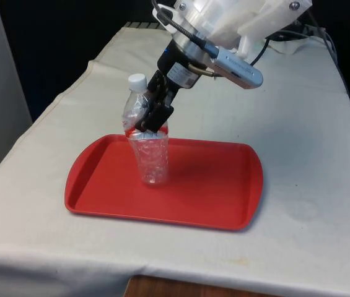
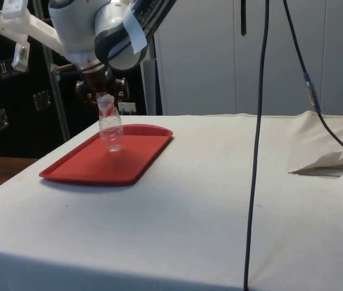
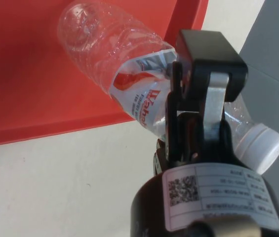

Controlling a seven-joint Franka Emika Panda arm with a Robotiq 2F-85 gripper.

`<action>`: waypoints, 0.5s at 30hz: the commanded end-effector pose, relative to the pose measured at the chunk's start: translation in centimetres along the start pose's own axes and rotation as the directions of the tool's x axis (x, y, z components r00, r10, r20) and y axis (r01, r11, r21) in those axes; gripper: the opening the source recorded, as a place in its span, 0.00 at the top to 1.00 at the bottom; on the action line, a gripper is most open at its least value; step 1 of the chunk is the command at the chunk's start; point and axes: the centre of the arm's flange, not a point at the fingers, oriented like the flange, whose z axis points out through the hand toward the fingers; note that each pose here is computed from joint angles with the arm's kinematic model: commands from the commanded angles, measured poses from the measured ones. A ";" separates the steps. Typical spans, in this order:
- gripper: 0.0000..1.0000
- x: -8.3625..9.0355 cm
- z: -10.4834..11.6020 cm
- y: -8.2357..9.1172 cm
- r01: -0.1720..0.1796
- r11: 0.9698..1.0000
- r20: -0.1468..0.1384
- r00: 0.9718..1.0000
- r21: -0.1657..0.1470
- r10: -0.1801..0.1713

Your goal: Place the bottle upright on the tray.

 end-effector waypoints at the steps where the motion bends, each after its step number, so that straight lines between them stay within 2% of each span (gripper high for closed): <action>1: 0.67 0.0 0.0 0.0 0.001 1.000 0.004 1.000 0.002 -0.001; 9: 0.67 -0.3 0.3 0.1 0.007 1.000 -0.005 1.000 -0.015 -0.007; 15: 0.67 -0.6 0.6 0.1 0.010 1.000 0.000 1.000 -0.016 -0.010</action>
